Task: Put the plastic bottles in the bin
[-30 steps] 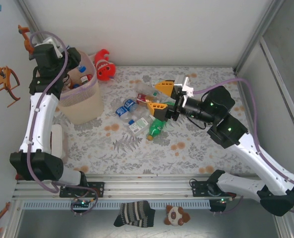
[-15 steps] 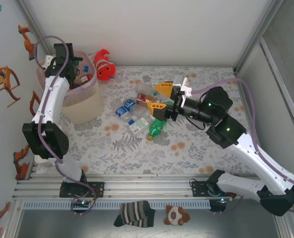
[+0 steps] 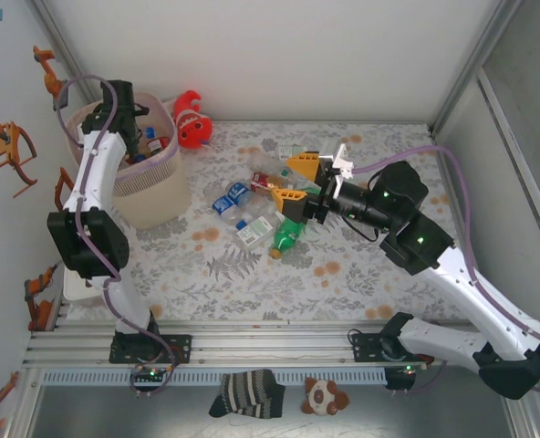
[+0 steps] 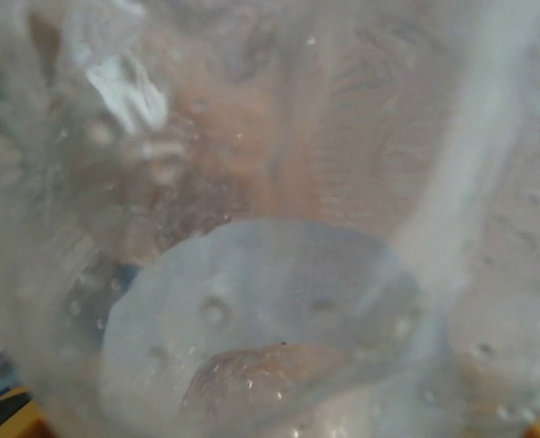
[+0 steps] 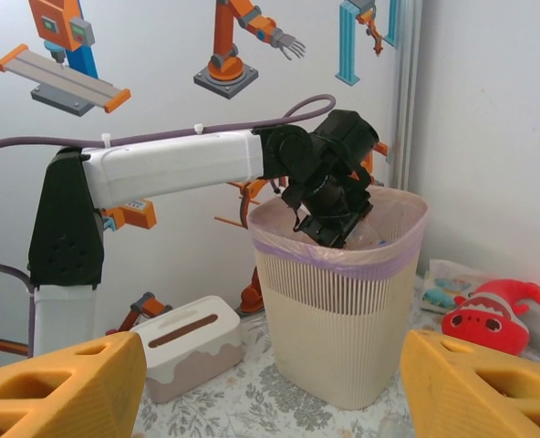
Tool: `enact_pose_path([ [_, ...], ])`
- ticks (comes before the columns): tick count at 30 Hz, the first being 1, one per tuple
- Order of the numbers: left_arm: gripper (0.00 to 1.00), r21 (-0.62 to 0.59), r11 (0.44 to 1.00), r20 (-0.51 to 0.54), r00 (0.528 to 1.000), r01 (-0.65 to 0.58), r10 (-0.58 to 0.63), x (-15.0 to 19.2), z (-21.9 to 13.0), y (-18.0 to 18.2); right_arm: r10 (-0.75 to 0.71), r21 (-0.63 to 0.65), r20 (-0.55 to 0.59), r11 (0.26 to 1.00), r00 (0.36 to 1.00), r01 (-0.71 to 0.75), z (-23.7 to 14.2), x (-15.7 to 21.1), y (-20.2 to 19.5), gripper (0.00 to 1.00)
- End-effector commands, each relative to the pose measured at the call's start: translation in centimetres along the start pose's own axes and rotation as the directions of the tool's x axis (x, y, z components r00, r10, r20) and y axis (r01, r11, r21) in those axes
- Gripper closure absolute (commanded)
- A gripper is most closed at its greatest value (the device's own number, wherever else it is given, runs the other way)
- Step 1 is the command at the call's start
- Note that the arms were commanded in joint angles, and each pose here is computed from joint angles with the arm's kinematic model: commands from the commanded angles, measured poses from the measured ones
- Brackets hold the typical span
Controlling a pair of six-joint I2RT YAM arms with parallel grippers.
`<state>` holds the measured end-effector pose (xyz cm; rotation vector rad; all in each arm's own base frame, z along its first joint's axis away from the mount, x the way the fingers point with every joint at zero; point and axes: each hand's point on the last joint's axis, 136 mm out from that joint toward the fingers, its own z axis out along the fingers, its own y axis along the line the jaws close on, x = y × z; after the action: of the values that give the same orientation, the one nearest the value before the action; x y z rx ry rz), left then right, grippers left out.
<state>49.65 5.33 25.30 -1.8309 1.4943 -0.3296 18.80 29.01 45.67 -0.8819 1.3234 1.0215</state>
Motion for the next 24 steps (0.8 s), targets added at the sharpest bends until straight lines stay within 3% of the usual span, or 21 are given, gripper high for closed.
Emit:
enact_pose_path([
  [1, 0.44, -0.012, 0.999, -0.040, 0.998, 0.052, -0.053, 0.0, -0.4, -0.3, -0.005, 0.003, 0.017, 1.000, 1.000, 0.005, -0.5, -0.4, 0.4, 0.27],
  [5, 0.26, 0.022, 0.998, -0.074, 0.996, 0.056, -0.054, 0.0, -1.8, -1.2, -0.006, 0.001, 0.018, 1.000, 1.000, 0.006, -0.5, -0.5, 0.4, 0.27],
  [10, 0.19, 0.074, 0.994, -0.135, 0.989, 0.077, -0.067, 0.1, -4.1, -2.3, -0.002, 0.008, 0.018, 1.000, 1.000, 0.002, -0.5, -0.4, 0.3, 0.28],
  [18, 0.18, 0.189, 0.976, -0.154, 0.985, 0.108, -0.079, -1.5, -8.2, -3.7, -0.011, 0.008, 0.025, 1.000, 1.000, 0.010, -0.7, -0.5, 0.4, 0.28],
  [24, 0.28, 0.286, 0.958, -0.143, 0.990, 0.028, 0.014, -1.9, -9.6, -5.6, -0.004, -0.002, 0.021, 1.000, 1.000, 0.004, -0.5, -0.3, 0.5, 0.28],
])
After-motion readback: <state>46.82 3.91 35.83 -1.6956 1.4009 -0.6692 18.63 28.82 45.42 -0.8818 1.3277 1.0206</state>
